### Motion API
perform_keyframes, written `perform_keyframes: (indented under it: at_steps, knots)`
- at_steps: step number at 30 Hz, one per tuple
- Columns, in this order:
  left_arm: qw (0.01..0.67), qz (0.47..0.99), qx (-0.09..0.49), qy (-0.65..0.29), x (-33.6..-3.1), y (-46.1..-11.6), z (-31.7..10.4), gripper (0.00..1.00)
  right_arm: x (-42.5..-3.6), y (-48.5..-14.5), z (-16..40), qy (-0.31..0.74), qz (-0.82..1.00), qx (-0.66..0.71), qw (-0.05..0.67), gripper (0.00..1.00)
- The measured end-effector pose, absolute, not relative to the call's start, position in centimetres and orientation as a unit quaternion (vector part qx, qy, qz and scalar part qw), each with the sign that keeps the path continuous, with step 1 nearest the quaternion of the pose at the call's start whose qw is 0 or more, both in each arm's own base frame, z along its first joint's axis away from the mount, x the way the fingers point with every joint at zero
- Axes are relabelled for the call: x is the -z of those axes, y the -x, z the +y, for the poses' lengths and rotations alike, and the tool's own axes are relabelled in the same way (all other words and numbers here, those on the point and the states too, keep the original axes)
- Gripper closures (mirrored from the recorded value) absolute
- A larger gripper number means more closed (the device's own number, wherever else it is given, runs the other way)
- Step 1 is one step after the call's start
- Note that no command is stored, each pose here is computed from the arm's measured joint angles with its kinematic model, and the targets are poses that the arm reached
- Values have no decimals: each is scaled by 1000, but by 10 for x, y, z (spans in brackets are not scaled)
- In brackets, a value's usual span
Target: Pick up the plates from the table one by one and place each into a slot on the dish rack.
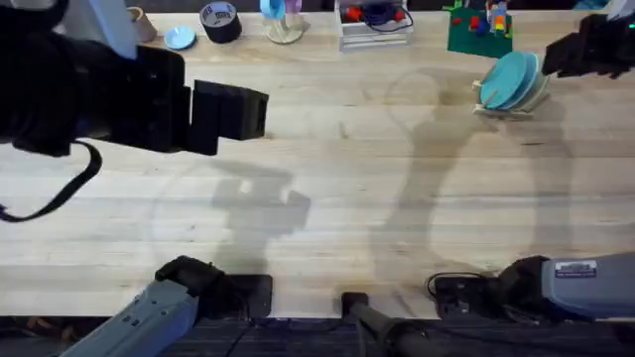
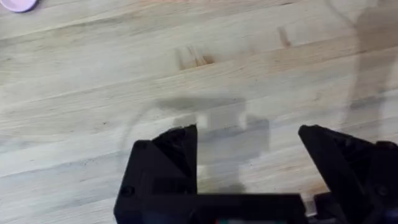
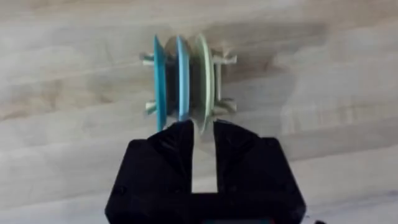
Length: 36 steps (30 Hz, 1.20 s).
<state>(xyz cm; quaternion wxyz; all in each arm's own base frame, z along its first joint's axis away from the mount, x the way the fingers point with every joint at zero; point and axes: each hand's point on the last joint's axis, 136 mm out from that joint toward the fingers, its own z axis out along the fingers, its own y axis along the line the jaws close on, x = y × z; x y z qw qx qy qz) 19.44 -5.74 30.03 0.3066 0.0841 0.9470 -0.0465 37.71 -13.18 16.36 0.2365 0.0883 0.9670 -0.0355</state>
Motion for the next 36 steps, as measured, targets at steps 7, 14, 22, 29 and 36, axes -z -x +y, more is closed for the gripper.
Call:
perform_keyframes:
  at_steps: [7,14,22,29,36]
  knots:
    - [305,947,46,-84,-300,-194,-57,5,-211,-345,-120,-87,961,42,259,704]
    - [261,961,35,-87,-287,-175,-51,6,-249,-305,-105,-93,954,45,282,568]
    - [184,979,16,-91,-269,-141,-39,7,-278,-259,-75,-85,948,17,305,327]
    - [184,979,15,-91,-269,-142,-39,8,-286,-224,-49,-78,950,-20,303,111]
    - [184,979,15,-91,-269,-142,-39,8,-303,-207,-38,-70,937,-20,342,30]
